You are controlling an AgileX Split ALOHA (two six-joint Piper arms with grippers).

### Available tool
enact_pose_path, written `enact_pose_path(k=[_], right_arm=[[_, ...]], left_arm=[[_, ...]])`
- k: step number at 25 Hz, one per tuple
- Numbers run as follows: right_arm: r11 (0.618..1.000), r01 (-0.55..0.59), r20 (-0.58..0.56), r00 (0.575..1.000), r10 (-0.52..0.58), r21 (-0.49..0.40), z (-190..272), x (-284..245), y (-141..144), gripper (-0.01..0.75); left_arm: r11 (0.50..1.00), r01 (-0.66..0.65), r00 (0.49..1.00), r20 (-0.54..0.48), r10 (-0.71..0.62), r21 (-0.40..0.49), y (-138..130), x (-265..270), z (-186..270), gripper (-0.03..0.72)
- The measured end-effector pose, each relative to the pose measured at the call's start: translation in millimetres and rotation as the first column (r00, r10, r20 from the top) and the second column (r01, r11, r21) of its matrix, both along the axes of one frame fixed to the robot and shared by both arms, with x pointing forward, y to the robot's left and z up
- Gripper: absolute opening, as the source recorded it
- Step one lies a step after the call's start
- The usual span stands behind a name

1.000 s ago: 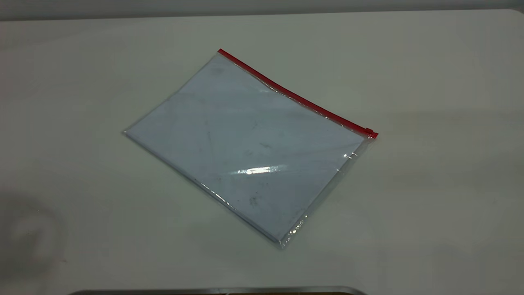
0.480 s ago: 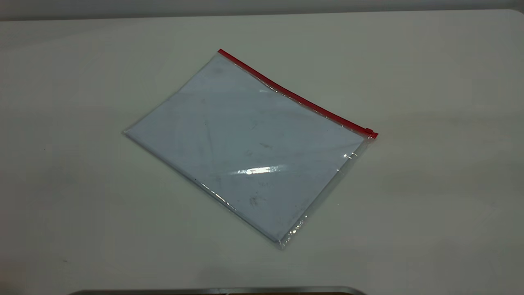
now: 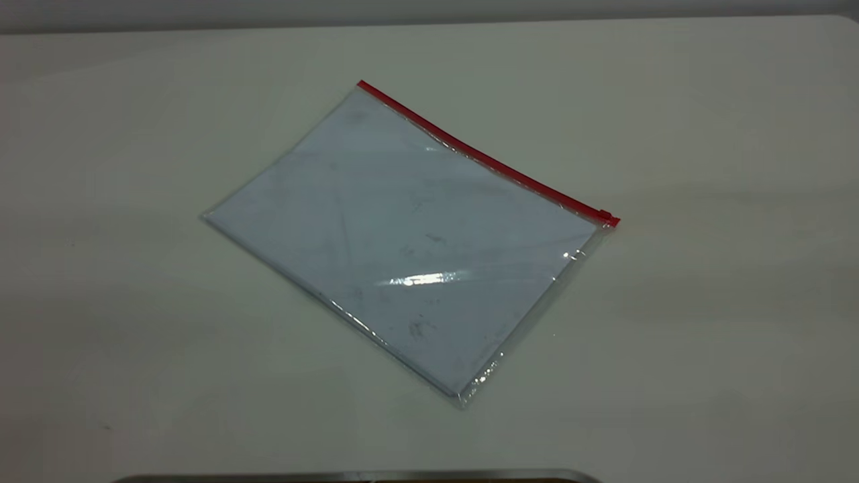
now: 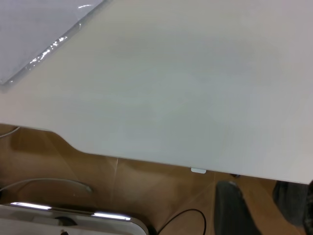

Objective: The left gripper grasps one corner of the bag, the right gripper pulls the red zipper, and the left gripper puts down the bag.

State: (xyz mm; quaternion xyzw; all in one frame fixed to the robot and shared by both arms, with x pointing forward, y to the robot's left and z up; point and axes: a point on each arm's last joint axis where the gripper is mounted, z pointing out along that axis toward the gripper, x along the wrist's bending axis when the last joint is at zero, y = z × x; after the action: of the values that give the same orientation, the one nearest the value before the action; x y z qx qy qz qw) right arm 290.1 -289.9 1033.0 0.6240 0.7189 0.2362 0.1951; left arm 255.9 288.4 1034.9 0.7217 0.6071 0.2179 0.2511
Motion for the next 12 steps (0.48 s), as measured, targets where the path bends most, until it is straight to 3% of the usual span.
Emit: enact_pose_path(k=[7,12], right_arm=[[1.0,0.0,0.001,1.0,0.0,0.001,0,0,0,0.395],[0.998,0.068,0.097,0.993,-0.07,0.018,5,-13,-4,0.395]], left_arm=[[0.999,-0.053,0.992,0.116,0.053,-0.009,0,-18,0,0.519],[0.998,-0.054,0.989,0.134,0.055,-0.01,0,-21,0,0.519]])
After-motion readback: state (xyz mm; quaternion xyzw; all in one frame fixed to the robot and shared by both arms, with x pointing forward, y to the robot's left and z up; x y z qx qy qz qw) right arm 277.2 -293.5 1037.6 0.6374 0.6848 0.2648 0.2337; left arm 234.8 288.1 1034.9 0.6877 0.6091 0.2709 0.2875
